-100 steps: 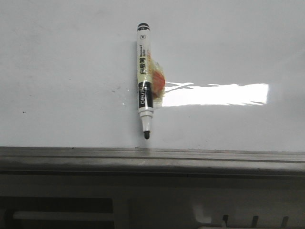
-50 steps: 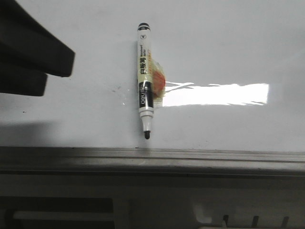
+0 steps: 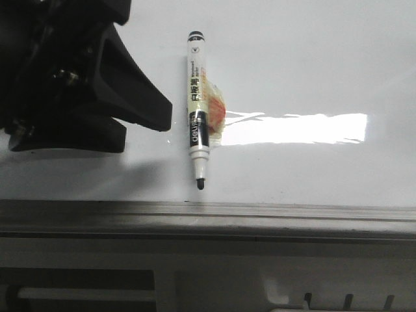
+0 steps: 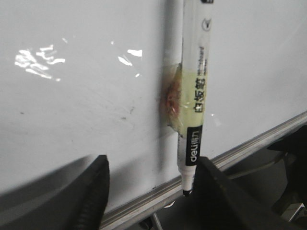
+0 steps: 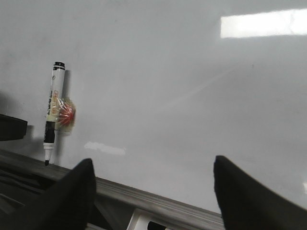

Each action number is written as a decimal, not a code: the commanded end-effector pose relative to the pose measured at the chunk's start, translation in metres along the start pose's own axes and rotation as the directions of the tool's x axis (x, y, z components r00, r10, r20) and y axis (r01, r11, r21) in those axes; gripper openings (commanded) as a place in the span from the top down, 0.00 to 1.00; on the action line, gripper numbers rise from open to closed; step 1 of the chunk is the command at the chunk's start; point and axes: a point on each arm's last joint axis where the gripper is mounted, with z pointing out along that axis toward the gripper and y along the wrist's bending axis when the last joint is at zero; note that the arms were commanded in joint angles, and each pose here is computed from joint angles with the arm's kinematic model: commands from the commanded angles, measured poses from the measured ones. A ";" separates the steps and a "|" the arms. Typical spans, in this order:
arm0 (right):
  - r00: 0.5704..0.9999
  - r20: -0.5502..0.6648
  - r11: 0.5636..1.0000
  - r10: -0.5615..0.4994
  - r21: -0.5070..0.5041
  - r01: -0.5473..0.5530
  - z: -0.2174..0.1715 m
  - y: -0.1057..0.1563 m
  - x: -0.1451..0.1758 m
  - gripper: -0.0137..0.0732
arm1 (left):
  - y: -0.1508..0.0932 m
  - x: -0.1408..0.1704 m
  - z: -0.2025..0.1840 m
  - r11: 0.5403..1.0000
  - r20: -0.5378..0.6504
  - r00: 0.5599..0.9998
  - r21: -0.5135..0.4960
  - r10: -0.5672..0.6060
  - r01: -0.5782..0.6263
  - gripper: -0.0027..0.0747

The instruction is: Write number 6 on whiteboard

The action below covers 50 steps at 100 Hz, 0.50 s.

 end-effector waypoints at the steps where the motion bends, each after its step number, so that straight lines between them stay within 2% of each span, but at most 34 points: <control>1: 0.997 0.076 1.000 -0.010 0.006 0.009 -0.002 0.001 -0.015 0.31 | -0.011 -0.011 -0.002 0.999 0.029 1.000 0.037 -0.010 0.009 0.50; 50: 0.997 0.074 1.000 -0.009 0.007 0.009 -0.001 0.001 -0.015 0.31 | -0.017 -0.015 -0.002 0.997 0.017 0.999 0.073 -0.036 0.034 0.50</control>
